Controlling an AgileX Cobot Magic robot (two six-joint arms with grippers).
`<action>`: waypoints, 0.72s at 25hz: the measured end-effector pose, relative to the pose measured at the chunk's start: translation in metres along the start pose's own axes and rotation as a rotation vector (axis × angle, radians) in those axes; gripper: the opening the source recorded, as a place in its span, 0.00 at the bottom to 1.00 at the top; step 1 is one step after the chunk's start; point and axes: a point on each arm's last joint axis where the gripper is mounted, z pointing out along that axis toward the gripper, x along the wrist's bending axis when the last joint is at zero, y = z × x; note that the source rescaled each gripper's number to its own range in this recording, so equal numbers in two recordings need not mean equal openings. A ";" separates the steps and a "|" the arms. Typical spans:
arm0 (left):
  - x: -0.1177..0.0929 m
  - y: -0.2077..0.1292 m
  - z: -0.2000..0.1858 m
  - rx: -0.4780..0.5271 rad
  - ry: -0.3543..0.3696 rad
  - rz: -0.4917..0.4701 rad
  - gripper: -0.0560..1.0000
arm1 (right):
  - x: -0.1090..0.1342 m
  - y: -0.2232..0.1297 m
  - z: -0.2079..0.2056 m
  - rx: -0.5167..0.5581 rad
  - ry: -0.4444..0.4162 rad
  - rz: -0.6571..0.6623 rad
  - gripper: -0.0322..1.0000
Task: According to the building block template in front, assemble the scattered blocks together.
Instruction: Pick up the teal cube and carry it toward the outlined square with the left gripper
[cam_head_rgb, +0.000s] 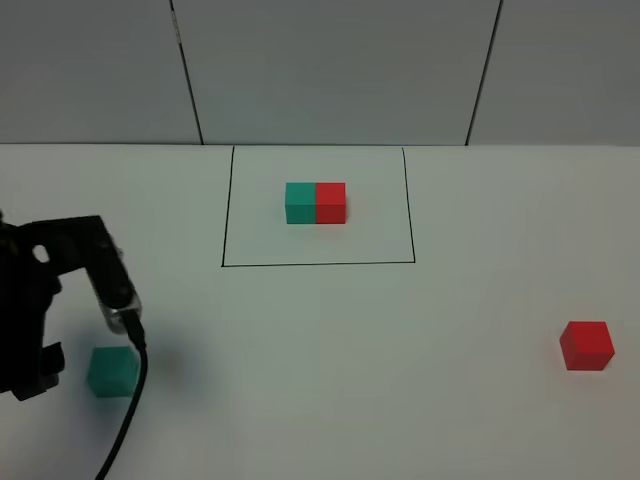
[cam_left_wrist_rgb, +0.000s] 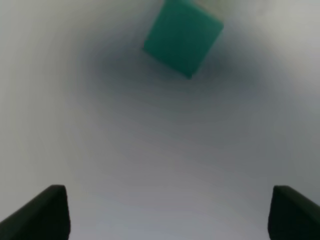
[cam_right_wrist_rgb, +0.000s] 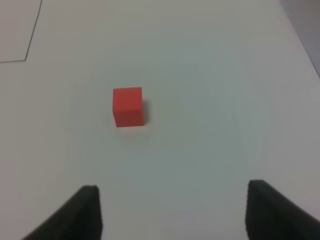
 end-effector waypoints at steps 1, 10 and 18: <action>0.002 0.005 0.007 0.017 -0.021 0.037 0.86 | 0.000 0.000 0.000 0.000 0.000 0.000 0.59; 0.018 0.023 0.058 0.098 -0.045 0.243 0.86 | 0.000 0.000 0.000 0.000 0.000 0.000 0.59; 0.020 0.039 0.071 0.044 0.007 0.337 0.86 | 0.000 0.000 0.000 0.000 0.000 0.000 0.59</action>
